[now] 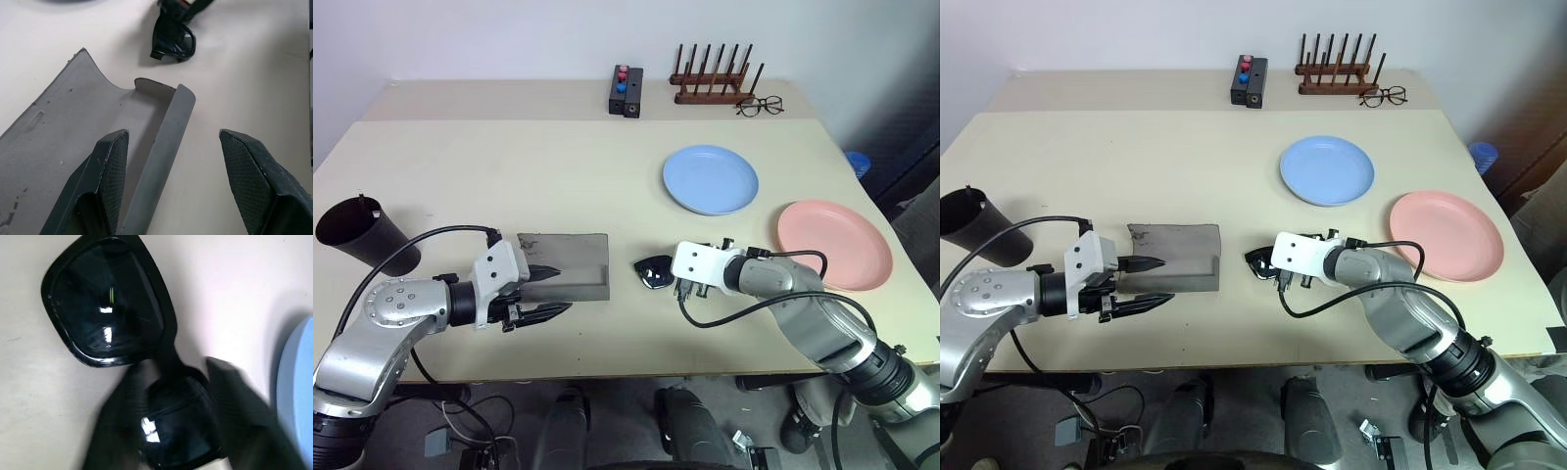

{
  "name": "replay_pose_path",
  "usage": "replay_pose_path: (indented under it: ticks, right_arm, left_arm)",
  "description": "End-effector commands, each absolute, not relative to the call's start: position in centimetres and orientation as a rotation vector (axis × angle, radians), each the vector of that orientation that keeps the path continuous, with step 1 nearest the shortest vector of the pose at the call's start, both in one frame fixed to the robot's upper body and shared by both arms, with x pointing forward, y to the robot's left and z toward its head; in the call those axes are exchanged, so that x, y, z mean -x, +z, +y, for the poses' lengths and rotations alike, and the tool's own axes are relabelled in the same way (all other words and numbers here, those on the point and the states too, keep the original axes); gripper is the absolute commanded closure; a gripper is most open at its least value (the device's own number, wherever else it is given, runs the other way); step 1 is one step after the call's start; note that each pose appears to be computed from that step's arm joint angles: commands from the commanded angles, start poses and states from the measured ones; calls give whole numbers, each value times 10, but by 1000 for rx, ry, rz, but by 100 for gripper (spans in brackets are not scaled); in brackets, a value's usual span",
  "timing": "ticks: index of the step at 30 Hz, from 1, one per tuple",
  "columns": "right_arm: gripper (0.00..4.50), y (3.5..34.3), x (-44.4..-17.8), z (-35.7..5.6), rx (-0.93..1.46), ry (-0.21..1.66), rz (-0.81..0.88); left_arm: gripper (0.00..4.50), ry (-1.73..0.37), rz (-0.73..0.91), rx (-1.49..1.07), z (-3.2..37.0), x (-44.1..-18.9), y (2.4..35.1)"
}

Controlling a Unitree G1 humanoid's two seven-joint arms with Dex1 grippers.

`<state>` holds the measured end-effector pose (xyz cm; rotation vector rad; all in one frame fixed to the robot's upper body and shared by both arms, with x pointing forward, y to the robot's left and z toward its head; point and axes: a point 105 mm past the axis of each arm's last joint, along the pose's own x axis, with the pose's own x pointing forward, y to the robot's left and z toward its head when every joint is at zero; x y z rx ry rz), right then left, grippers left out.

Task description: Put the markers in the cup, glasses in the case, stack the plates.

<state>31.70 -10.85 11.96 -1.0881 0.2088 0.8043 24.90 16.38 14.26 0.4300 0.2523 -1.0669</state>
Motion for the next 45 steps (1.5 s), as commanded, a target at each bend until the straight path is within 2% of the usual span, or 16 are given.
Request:
replay_pose_path:
  ticks: [1, 12, 21, 28, 29, 30, 32, 36, 39, 45]
  right_arm:
    - [433, 129, -319, -109, 1115, 796, 172]
    - [433, 129, -320, -107, 1140, 822, 146]
    - [433, 136, -332, -116, 1191, 797, 101]
    - [433, 151, -351, -110, 1346, 854, -129]
    - [377, 152, -352, -107, 1383, 880, -180]
    - [345, 153, -353, -105, 1412, 904, -218]
    - [248, 153, -355, -104, 1459, 931, -274]
    - [44, 156, -371, -105, 1577, 937, -373]
    - [44, 156, -376, -104, 1621, 958, -425]
    - [44, 150, -370, -92, 1702, 1077, -572]
  left_arm:
    - [148, -1060, 211, -455, 163, -247, 154]
    - [148, -1055, 210, -454, 163, -247, 154]
    - [148, -1041, 216, -452, 166, -248, 154]
    - [148, -1032, 218, -448, 167, -248, 154]
    - [148, -1031, 220, -445, 167, -249, 154]
    - [148, -1031, 222, -441, 167, -249, 153]
    - [148, -1029, 228, -437, 167, -249, 152]
    - [148, -1024, 233, -427, 168, -248, 150]
    - [148, -1023, 231, -423, 167, -248, 151]
    - [148, -1020, 233, -413, 165, -245, 150]
